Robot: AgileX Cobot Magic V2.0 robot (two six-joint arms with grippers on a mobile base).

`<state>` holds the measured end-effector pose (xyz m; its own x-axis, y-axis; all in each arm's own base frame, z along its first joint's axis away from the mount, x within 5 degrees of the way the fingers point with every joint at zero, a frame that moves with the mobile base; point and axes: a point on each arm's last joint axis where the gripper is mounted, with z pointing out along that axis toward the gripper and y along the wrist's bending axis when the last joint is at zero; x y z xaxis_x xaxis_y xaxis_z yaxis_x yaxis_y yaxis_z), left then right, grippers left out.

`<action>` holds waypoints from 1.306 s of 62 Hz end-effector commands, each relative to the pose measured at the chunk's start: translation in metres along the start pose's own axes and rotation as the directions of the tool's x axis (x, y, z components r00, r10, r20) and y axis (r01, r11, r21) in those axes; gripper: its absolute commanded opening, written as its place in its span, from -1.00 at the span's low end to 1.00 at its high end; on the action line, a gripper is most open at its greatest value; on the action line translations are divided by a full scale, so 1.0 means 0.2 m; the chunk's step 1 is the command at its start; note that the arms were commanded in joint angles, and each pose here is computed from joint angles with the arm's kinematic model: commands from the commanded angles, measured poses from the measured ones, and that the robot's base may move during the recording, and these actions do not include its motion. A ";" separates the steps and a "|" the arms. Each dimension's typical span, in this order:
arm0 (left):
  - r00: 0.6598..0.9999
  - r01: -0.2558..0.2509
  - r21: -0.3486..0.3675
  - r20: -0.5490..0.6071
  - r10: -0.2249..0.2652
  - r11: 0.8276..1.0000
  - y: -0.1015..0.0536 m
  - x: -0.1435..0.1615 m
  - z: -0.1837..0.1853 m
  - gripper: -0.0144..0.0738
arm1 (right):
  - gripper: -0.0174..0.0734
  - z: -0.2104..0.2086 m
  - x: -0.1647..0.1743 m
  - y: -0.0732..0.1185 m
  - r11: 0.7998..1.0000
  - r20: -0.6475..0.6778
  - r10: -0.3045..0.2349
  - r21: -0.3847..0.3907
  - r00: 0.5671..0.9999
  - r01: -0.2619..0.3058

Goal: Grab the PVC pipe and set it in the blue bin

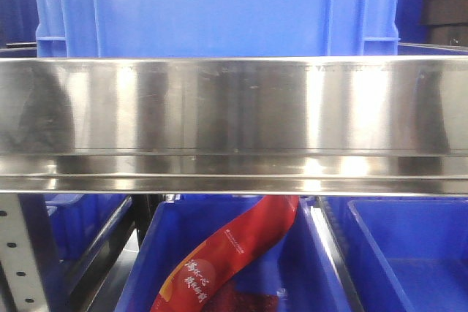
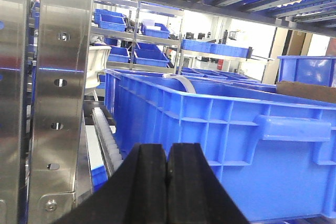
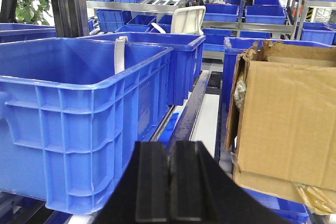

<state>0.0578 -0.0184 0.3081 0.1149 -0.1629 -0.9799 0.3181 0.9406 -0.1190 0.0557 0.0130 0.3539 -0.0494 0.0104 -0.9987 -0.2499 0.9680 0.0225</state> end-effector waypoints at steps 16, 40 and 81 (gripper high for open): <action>0.999 0.007 -0.002 0.033 -0.007 1.000 0.00 -0.02 -0.01 -0.92 | -0.99 0.00 0.00 0.00 1.000 0.012 -0.004 0.006 1.000 0.004; 0.999 0.007 -0.002 0.033 -0.007 1.000 0.00 -0.02 -0.01 -0.92 | -0.99 -0.02 0.02 0.01 1.000 0.113 0.004 -0.023 0.994 -0.002; 0.999 0.007 -0.002 0.032 -0.007 1.000 0.00 -0.01 -0.01 -0.92 | -0.99 0.01 0.67 -0.06 0.982 0.099 -0.031 0.188 0.995 0.011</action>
<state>0.0575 -0.0183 0.3082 0.1164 -0.1632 -0.9797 0.3177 0.9407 -0.1190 0.0528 0.0039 0.2263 0.0284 0.0074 -0.9996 -0.0712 0.9974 0.0053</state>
